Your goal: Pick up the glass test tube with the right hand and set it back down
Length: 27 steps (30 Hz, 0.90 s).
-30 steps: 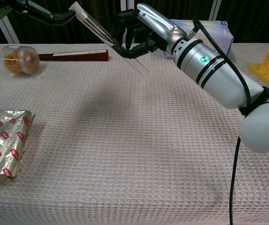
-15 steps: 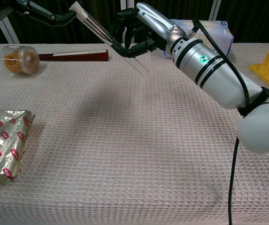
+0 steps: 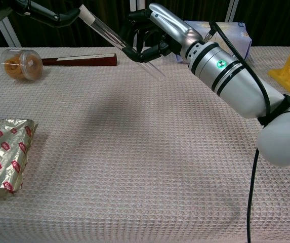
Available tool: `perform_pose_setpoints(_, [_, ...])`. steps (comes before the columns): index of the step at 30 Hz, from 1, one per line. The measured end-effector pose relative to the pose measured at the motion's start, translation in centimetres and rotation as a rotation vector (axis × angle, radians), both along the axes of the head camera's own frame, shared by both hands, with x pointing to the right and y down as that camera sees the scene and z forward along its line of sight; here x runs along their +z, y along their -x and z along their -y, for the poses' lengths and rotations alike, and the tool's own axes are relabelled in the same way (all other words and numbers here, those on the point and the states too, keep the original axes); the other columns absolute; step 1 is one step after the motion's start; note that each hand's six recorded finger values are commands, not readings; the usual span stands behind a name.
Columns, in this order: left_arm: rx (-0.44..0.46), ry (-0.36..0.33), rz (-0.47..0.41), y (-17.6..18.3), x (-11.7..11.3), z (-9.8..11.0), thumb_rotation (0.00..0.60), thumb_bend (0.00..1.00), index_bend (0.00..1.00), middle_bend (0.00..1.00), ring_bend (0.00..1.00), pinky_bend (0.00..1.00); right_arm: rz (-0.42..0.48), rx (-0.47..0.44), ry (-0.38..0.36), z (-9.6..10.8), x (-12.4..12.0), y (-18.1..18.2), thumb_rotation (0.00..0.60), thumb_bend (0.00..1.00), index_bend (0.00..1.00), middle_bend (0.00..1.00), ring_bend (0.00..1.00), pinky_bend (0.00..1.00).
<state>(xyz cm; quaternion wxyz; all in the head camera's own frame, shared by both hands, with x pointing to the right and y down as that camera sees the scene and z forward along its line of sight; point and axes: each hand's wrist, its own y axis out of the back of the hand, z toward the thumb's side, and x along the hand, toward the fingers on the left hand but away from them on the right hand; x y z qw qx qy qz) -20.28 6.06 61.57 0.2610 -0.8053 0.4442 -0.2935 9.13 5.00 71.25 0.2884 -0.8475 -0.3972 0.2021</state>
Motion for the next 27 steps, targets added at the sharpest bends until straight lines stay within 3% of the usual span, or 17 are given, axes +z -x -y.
perform_pose_setpoints(9, [-0.007, -0.030, 0.034, 1.6, -0.6, 0.3, 0.530, 0.45, 0.24, 0.22, 0.11, 0.15, -0.124, -0.052, -0.027, 0.1, 0.8, -0.9, 0.600, 0.61, 0.85, 0.70, 0.51, 0.37])
perform_pose_setpoints(22, [-0.022, -0.106, 0.335, 6.7, 0.1, 0.2, 0.529, 0.41, 0.24, 0.21, 0.10, 0.15, -0.654, -0.268, -0.164, 0.2, 4.6, -3.5, 0.600, 0.59, 0.84, 0.69, 0.51, 0.37])
perform_pose_setpoints(27, [-0.036, -0.073, 0.415, 8.2, 1.2, -0.1, 0.528, 0.40, 0.24, 0.21, 0.10, 0.15, -0.750, -0.320, -0.166, -0.7, 6.4, -3.6, 0.600, 0.54, 0.73, 0.60, 0.46, 0.34])
